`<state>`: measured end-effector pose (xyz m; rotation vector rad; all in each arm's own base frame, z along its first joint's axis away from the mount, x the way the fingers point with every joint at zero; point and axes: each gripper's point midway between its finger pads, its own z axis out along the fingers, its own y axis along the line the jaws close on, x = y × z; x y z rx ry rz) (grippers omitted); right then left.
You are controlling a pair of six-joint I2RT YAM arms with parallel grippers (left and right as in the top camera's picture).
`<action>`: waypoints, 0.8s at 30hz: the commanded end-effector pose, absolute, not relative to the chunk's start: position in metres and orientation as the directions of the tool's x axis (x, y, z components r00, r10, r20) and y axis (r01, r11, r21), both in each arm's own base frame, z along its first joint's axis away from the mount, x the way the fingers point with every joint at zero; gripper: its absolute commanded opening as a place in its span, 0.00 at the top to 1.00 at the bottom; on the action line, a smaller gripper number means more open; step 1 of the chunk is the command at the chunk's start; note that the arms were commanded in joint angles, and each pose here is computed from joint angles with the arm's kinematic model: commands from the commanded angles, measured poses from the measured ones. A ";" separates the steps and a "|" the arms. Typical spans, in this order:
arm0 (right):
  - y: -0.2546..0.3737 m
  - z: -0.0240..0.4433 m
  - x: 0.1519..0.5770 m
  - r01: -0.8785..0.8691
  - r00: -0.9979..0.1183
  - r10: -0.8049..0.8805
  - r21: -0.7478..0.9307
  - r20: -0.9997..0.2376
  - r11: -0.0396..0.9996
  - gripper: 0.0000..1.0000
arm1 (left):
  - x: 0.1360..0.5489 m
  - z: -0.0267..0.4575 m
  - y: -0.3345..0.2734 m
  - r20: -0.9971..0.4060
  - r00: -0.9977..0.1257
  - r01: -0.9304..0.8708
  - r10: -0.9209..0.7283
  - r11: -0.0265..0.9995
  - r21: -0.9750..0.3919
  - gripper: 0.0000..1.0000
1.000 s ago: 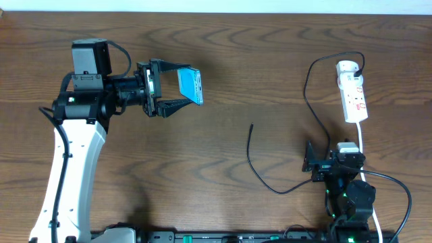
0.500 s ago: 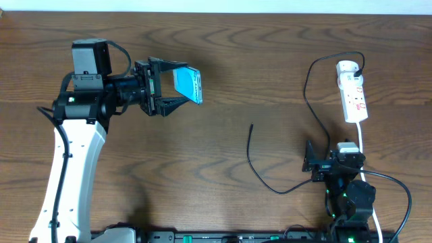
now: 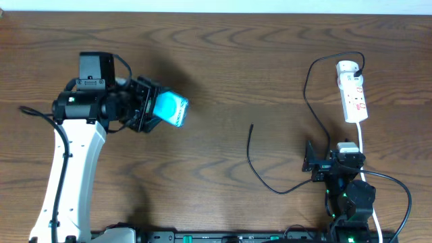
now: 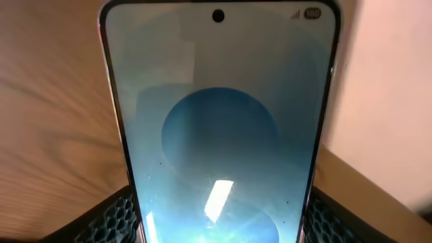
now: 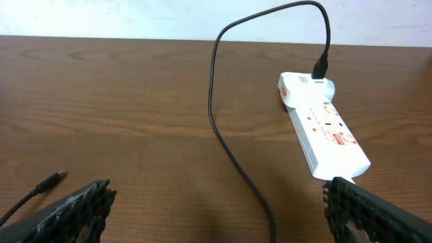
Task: Plug charger to phone and switch on socket
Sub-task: 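Lift the phone with the left gripper and tilt it upright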
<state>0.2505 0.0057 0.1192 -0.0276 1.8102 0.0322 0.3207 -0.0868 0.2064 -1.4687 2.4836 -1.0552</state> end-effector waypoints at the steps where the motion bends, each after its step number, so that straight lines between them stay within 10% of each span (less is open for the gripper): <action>1: 0.008 0.118 0.250 -0.040 -0.242 0.009 0.019 -0.970 0.999 0.01 | 0.320 0.181 -0.056 0.093 -0.529 -0.766 -0.844 0.428 -0.480 0.93; 24: 0.008 0.118 0.250 -0.037 -0.240 0.009 0.018 -0.971 0.999 0.01 | 0.315 0.107 -0.069 0.027 -0.595 -0.792 -0.803 0.581 -0.186 0.93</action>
